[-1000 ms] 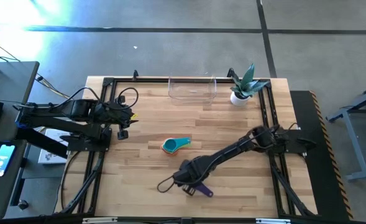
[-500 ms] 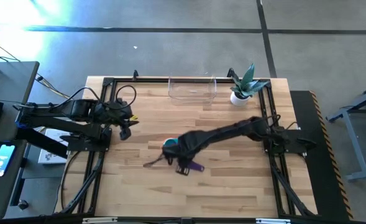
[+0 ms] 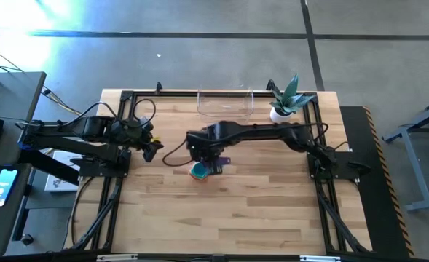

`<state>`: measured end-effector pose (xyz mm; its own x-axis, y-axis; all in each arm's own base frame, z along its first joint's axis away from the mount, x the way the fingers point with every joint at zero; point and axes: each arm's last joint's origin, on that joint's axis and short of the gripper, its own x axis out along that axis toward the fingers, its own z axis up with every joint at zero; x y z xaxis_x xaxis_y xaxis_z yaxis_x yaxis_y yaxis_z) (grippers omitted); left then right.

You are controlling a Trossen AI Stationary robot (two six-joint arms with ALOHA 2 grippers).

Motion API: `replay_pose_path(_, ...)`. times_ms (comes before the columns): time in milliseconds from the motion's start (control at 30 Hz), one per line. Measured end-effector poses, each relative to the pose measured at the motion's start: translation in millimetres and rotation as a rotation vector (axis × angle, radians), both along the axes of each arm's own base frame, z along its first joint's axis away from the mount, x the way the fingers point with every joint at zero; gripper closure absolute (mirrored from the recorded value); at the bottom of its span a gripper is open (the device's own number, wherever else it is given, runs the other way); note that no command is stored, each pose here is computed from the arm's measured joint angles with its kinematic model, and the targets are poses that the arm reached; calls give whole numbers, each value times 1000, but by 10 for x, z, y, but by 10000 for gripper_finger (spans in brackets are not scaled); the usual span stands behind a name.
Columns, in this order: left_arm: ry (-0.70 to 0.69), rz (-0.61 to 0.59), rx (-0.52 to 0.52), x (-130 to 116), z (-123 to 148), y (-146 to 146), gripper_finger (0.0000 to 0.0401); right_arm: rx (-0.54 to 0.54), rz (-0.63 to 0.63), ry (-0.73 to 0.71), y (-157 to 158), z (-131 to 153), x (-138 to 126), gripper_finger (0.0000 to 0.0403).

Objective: Nest measuring cups in basket

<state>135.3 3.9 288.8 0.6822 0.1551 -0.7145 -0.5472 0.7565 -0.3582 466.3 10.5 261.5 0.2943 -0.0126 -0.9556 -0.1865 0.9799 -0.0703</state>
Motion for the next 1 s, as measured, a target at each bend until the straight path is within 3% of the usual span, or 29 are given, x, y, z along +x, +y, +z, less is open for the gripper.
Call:
replay_pose_path(167,-13,24,-153,2,-2,-27,311,9,83,-79,-51,-35,108,403)
replay_pose_path(300,-16,40,-207,2,-2,-35,311,12,94,-66,-25,-99,130,403)
replay_pose_path(1000,-18,52,-214,1,-2,-34,311,-5,175,-69,35,-279,226,403)
